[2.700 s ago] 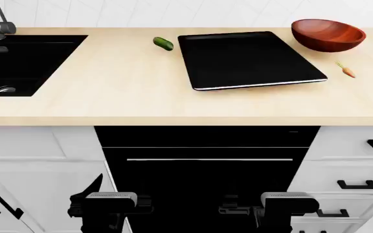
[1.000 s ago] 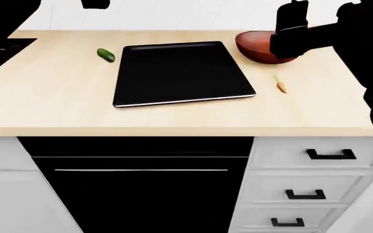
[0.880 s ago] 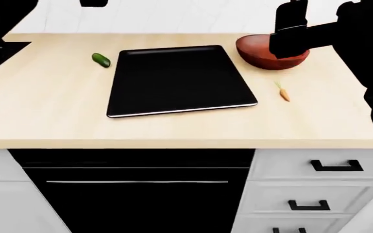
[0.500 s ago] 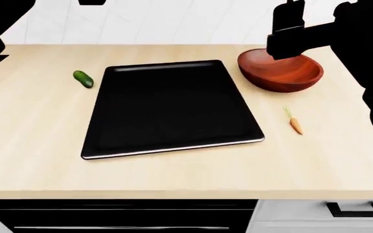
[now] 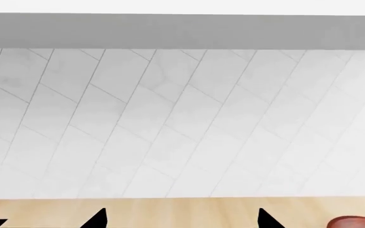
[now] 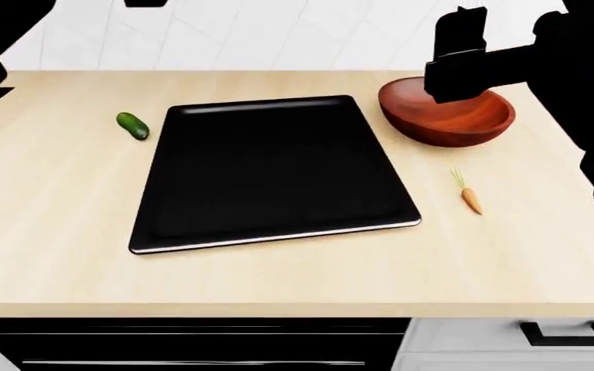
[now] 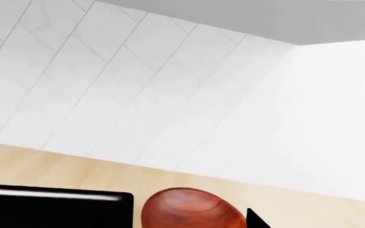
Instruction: Place the two vegetables and bowl onto the tray for setting up a vegetable dip station.
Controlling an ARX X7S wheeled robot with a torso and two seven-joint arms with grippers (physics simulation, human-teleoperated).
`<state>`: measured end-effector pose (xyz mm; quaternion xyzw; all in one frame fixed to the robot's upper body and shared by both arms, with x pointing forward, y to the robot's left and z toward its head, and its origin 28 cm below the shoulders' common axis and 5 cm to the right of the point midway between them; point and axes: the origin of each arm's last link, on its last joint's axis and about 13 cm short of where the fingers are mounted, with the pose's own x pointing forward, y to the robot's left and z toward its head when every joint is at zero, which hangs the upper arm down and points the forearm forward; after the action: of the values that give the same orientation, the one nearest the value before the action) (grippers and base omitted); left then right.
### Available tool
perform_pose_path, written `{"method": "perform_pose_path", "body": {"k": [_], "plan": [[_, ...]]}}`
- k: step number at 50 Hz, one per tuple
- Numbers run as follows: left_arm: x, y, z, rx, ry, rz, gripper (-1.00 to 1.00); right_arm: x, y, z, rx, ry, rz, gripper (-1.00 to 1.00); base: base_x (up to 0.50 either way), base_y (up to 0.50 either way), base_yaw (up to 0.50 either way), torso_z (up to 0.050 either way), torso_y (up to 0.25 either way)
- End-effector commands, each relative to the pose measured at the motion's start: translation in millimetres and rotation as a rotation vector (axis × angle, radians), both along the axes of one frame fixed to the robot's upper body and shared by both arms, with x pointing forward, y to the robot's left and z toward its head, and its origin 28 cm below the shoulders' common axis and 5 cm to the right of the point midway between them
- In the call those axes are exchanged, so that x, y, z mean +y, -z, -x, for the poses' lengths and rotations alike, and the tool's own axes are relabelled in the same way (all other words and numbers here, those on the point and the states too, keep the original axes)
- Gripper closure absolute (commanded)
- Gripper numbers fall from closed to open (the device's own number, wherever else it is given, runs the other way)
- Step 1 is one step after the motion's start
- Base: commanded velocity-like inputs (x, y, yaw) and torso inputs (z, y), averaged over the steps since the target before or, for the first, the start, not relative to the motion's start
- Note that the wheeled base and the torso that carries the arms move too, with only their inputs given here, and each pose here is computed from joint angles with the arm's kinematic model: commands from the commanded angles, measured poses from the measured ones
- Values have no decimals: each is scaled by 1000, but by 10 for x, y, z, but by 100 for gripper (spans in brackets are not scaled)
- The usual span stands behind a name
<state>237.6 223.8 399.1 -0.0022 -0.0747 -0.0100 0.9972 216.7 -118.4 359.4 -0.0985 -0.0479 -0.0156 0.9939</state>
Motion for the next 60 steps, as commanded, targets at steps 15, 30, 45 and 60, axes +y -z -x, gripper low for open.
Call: {"method": "perform_pose_path", "body": {"k": [15, 30, 45, 60], "plan": [[50, -51, -20, -7, -21, 21, -100, -46, 300, 343, 191, 50, -43, -100, 0, 0, 0, 0, 0], [46, -56, -11, -8, -21, 20, -100, -137, 508, 520, 363, 77, -164, -100, 0, 0, 0, 0, 0], [39, -54, -9, -9, -17, 17, -100, -216, 648, 300, 447, 83, -207, -100, 0, 0, 0, 0, 0], [31, -46, -2, -8, -14, 14, -100, -376, 675, -42, 490, 123, -193, -100, 0, 0, 0, 0, 0]]}}
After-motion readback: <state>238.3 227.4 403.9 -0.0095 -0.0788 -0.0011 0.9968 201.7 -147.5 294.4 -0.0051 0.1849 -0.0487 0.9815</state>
